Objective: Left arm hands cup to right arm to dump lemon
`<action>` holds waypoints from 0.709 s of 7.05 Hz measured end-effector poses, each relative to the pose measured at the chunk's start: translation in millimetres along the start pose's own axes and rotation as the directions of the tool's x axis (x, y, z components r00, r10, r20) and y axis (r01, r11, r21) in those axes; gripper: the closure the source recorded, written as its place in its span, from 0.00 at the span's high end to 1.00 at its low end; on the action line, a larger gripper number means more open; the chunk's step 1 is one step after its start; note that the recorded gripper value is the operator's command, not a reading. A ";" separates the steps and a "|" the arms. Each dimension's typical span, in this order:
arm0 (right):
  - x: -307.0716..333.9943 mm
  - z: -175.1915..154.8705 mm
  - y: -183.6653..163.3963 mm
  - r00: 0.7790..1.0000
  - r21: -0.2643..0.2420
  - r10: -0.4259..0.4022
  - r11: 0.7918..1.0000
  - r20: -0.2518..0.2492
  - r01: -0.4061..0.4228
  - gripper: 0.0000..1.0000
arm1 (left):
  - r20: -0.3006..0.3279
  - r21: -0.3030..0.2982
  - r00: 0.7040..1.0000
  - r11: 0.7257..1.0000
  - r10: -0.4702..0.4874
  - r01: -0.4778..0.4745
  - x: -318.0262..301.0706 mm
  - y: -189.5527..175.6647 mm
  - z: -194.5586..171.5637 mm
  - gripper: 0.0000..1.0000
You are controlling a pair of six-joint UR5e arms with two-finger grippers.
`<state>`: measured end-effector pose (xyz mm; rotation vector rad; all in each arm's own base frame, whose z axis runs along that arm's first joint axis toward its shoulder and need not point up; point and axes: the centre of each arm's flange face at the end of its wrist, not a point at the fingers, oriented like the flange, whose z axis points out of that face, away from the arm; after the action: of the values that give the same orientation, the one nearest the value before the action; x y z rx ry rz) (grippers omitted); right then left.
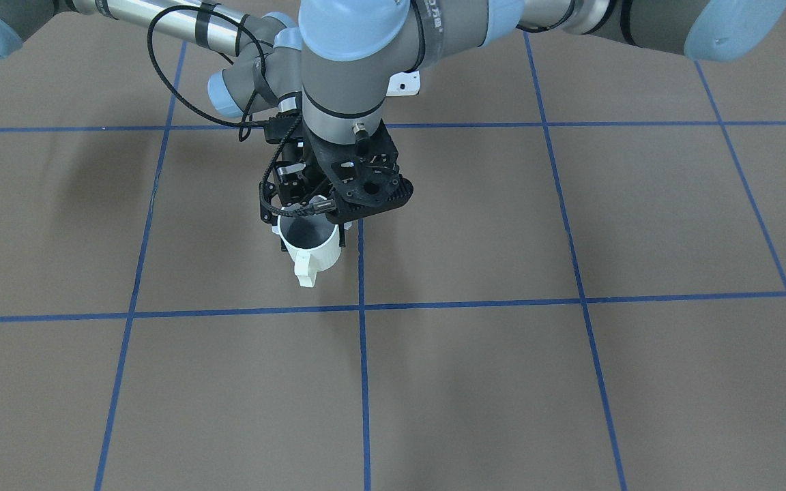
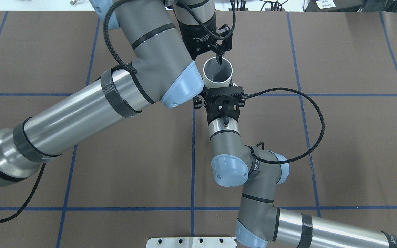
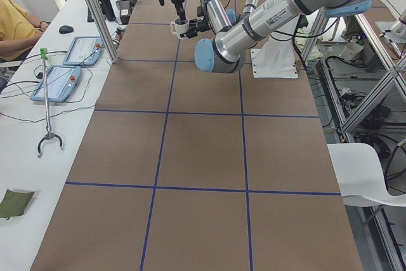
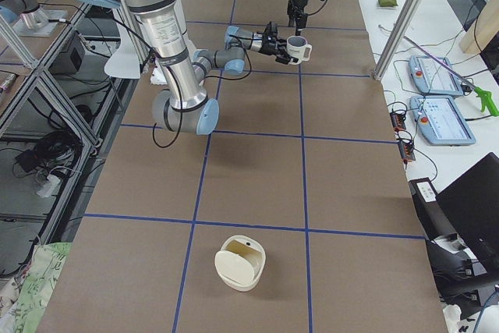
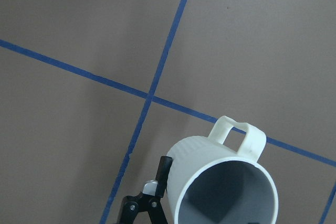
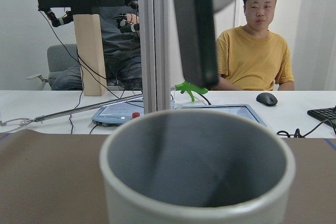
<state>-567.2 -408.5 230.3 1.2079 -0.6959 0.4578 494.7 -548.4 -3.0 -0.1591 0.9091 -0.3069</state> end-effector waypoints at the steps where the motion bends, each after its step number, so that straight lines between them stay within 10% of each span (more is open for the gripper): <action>1: -0.2 -0.3 -0.8 1.000 0.002 -0.008 1.000 0.001 0.008 0.43 | 0.014 0.012 1.000 1.000 0.008 -0.008 2.6 7.0 7.8 0.76; 5: 1.4 -2.6 1.1 1.000 0.011 -0.016 1.000 -0.002 0.016 0.43 | 0.050 0.023 0.999 1.000 -0.003 0.002 1.9 6.5 17.5 0.60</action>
<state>-566.3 -405.7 231.6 1.2221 -0.6819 0.4498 510.9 -542.8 4.5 -0.1458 0.8557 -0.3146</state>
